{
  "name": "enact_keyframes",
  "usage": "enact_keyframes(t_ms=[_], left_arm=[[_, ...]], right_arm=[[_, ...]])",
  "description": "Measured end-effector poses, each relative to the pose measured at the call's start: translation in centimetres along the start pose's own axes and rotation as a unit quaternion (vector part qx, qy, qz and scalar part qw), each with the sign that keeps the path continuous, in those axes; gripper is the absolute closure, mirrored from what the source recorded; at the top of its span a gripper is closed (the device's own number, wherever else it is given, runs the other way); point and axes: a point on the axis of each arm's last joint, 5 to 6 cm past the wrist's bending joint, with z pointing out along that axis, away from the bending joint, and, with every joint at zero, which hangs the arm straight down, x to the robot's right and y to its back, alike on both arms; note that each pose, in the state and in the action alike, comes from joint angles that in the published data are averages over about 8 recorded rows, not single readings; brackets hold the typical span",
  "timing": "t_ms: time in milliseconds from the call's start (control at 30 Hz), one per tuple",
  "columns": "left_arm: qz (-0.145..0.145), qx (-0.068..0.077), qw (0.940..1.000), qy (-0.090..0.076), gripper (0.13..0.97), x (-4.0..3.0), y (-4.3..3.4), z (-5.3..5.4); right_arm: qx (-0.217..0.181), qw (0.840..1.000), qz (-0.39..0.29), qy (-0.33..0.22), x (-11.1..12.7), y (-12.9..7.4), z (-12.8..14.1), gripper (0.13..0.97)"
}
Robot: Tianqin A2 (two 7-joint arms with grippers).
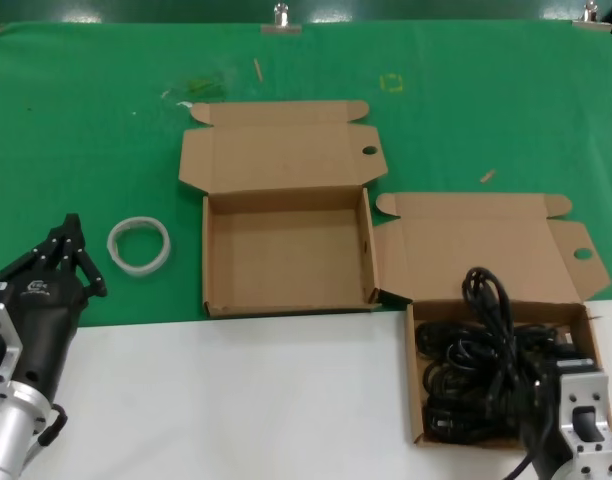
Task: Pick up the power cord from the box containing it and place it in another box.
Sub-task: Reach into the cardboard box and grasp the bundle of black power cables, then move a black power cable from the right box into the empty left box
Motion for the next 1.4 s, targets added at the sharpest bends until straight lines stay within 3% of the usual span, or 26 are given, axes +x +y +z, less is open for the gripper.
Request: enact_keyframes(t_ms=[200,400,533,733,1033,1233,1400], left_arm=[[0.0,0.0,1.0,0.0,0.957,0.0,0.0,0.0],[0.0,0.0,1.0,0.0,0.957,0.0,0.0,0.0],[0.0,0.0,1.0,0.0,0.957,0.0,0.0,0.0],[0.0,0.0,1.0,0.0,0.957,0.0,0.0,0.0],[0.0,0.0,1.0,0.0,0.957,0.0,0.0,0.0],[0.0,0.0,1.0,0.0,0.957,0.0,0.0,0.0],[0.0,0.0,1.0,0.0,0.957,0.0,0.0,0.0]], right_arm=[[0.024,1.0,-0.012,0.009,-0.2,-2.8,-1.6,0.902],[0.083,0.996,-0.025,0.005,-0.6,-6.9,-2.2,0.907],[0.126,0.991,-0.044,-0.023,-1.2,-9.9,-0.6,0.907],[0.167,0.978,-0.069,-0.106,-3.5,-13.0,4.2,0.907],[0.152,0.959,-0.067,-0.229,-7.3,-14.1,11.0,0.907],[0.129,0.955,-0.075,-0.257,-7.8,-14.1,13.9,0.907],[0.121,0.953,-0.081,-0.264,-7.8,-13.9,14.6,0.89]])
